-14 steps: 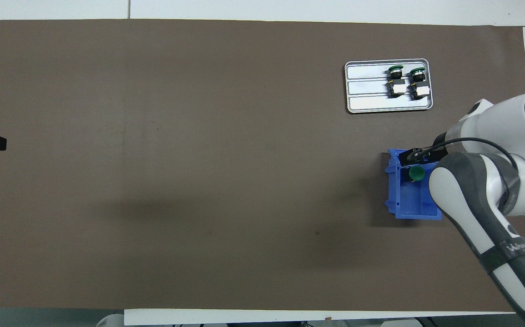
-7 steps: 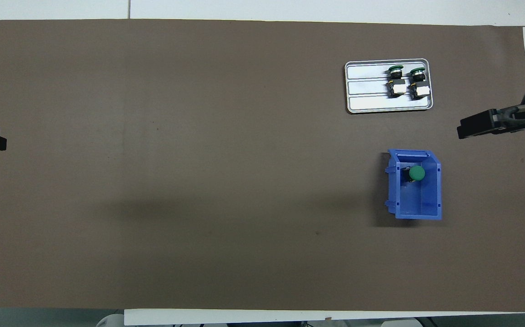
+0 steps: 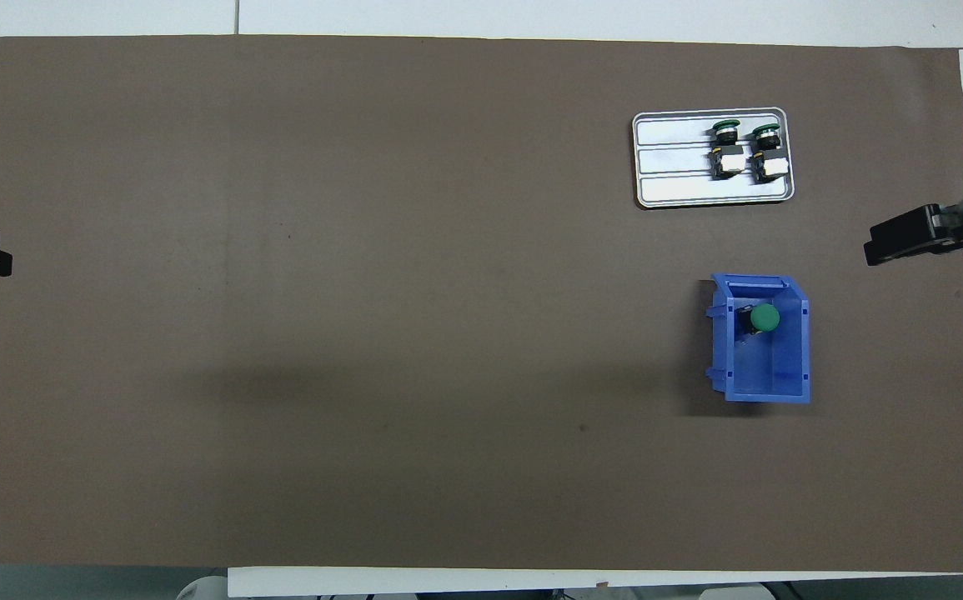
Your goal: Place and press button with both arms
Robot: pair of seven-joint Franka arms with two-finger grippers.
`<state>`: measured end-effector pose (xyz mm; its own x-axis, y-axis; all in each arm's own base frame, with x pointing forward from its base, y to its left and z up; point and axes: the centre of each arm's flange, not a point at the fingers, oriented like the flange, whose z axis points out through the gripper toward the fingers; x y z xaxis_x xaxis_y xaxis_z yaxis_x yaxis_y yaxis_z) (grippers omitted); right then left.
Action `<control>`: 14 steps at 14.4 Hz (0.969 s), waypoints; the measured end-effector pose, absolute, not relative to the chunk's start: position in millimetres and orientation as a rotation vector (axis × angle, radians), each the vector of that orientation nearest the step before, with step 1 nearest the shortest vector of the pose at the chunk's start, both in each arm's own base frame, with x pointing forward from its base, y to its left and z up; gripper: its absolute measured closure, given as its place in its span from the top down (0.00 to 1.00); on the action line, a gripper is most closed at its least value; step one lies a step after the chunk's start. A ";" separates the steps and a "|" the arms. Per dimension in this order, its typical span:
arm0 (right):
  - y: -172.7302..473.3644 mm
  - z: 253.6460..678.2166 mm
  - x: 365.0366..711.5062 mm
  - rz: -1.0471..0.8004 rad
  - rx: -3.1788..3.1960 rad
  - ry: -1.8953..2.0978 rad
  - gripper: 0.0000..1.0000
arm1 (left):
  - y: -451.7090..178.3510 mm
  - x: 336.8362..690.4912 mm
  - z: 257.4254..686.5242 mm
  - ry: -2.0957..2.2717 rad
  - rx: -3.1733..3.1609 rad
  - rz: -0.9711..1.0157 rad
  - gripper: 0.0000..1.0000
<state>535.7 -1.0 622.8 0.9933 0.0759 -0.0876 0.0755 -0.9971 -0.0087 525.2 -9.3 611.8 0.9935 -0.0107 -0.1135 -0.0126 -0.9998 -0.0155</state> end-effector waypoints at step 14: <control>-32.5 626.3 537.1 0.128 -3.155 -0.033 0.99 | -9.3 525.2 611.8 0.018 -3.120 0.178 1.00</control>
<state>537.1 -32.5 626.3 0.9965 0.0203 -0.0812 0.0216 -0.9997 0.0152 525.2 -9.3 611.8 0.9935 -0.0107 -0.1135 -0.0126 -0.9998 -0.0155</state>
